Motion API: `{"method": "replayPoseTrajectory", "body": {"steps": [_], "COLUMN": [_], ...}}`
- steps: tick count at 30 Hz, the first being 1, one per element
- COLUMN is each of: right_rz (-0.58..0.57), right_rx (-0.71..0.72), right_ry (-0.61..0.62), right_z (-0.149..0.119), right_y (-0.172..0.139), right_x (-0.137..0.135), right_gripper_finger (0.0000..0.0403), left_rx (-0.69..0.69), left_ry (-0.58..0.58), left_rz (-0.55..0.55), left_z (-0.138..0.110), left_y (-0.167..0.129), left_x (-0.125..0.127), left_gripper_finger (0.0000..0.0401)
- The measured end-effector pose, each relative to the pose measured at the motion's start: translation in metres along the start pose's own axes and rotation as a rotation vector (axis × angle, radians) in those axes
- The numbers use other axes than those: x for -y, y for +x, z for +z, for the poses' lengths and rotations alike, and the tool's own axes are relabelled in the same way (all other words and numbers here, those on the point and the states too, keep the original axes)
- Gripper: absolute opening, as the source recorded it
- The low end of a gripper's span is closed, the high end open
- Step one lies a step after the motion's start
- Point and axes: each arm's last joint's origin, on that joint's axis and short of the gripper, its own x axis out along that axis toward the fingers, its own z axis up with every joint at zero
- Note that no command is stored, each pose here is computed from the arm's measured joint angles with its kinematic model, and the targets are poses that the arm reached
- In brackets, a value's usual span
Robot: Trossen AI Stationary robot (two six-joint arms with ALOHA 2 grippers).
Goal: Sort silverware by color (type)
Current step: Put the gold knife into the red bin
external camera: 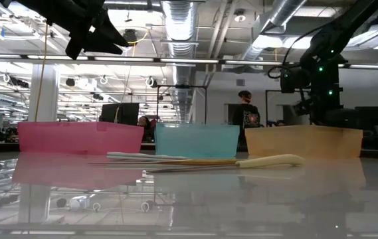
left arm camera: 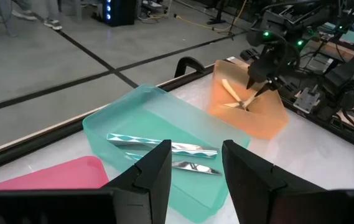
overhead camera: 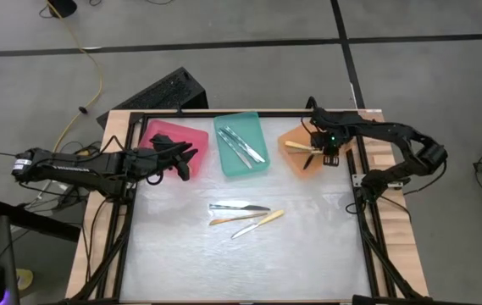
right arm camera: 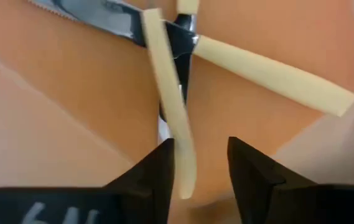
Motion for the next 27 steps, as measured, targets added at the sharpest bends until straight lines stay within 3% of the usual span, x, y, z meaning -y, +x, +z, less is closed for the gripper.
{"method": "replayPoseTrajectory", "body": {"steps": [7, 14, 22, 27], "right_rz": [-0.022, -0.097, 0.002, 0.078], "right_rx": [0.033, 0.222, 0.538, 0.655], "right_ry": [0.049, 0.147, 0.261, 0.235], "right_z": [-0.003, 0.004, 0.016, 0.027], "right_y": [-0.015, -0.059, -0.110, -0.122], "right_x": [-0.001, 0.012, 0.010, -0.005], "right_gripper_finger": [0.0210, 0.0213, 0.0212, 0.0212], "left_rx": [-0.004, -0.055, -0.063, -0.093], "left_ry": [0.000, -0.001, 0.000, 0.044], "left_rz": [-0.007, -0.110, -0.125, -0.195], "left_z": [0.000, -0.002, -0.002, -0.003], "left_y": [0.000, 0.000, 0.000, -0.001], "left_x": [0.000, 0.003, 0.004, 0.006], "left_gripper_finger": [0.0126, 0.0126, 0.0126, 0.0126]}}
